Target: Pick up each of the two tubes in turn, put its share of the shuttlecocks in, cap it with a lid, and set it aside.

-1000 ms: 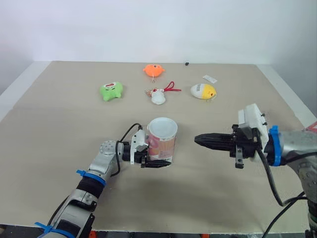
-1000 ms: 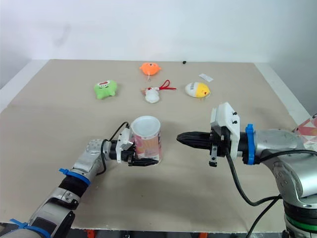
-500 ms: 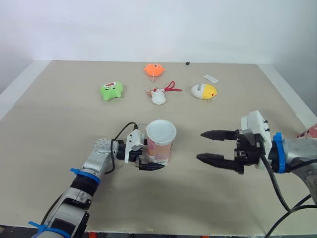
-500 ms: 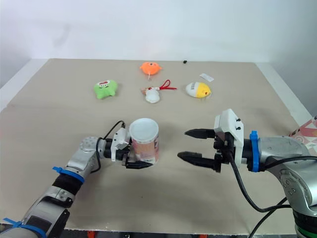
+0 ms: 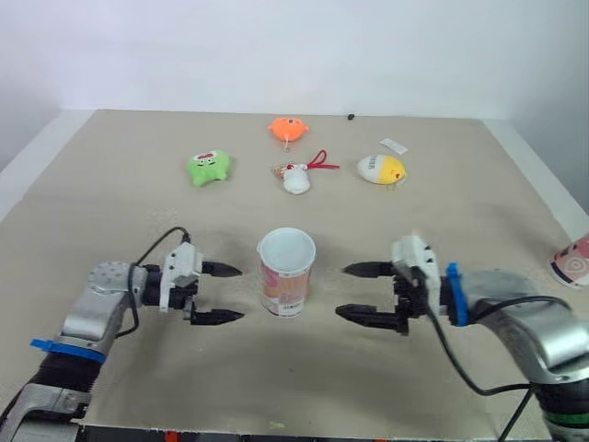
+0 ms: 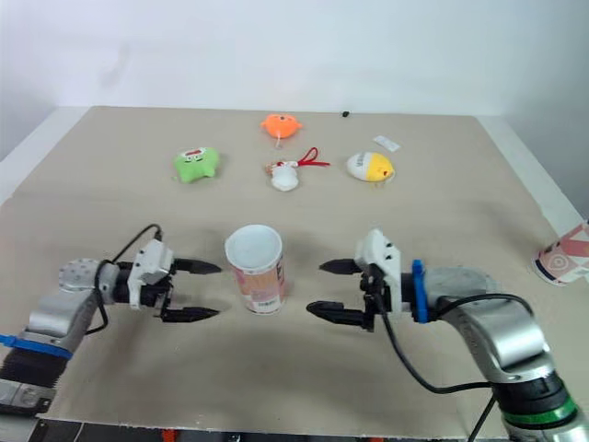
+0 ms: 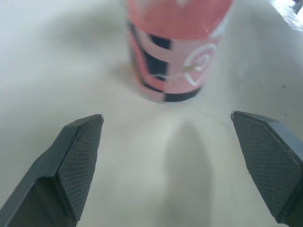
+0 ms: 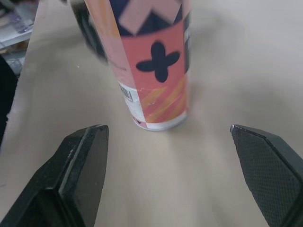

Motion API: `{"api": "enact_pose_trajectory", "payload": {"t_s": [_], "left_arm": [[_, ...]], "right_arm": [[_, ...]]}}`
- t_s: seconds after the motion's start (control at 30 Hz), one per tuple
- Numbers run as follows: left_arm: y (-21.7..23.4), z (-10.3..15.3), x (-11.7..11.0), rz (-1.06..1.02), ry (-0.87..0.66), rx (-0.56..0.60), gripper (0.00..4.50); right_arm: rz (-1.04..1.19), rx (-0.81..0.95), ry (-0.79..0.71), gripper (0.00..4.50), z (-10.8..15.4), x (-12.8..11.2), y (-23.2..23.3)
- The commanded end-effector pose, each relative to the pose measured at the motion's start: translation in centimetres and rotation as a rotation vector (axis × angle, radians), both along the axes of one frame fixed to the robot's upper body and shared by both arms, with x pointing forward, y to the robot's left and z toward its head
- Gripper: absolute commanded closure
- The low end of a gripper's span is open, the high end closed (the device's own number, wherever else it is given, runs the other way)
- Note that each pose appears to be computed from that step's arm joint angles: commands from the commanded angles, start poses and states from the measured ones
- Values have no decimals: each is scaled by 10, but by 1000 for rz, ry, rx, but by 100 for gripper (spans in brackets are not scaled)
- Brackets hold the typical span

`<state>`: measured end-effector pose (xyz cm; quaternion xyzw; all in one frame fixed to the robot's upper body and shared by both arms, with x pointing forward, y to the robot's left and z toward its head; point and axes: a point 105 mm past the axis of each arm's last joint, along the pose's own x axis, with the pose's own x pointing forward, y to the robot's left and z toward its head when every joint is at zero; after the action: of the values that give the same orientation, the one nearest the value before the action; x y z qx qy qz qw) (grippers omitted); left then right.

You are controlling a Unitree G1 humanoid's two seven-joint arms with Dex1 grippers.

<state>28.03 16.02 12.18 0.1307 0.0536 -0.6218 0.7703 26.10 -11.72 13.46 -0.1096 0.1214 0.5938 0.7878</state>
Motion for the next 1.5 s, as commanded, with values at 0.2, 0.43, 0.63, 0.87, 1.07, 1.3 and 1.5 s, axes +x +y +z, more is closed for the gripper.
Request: {"api": "enact_pose_trajectory", "payload": {"t_s": [0.2,0.43,0.63,0.87,1.07,1.3,1.5], "left_arm": [[2,41,-24,51,-27,-147,0],[5,41,-47,58,10,-105,0],[10,43,-52,90,19,-90,0],[10,41,-54,100,28,-84,0],[4,38,-49,80,32,-96,0],[-18,35,-33,24,34,-158,0],[-56,39,-13,-58,32,-259,0]], "right_arm": [[108,36,-42,8,-6,9,30],[224,89,-34,8,-10,9,64],[272,110,-37,8,-10,10,79],[324,126,-46,8,-10,9,90],[286,134,-51,181,-7,12,83],[81,210,-91,181,30,21,33],[-424,247,-227,181,60,43,-69]]}}
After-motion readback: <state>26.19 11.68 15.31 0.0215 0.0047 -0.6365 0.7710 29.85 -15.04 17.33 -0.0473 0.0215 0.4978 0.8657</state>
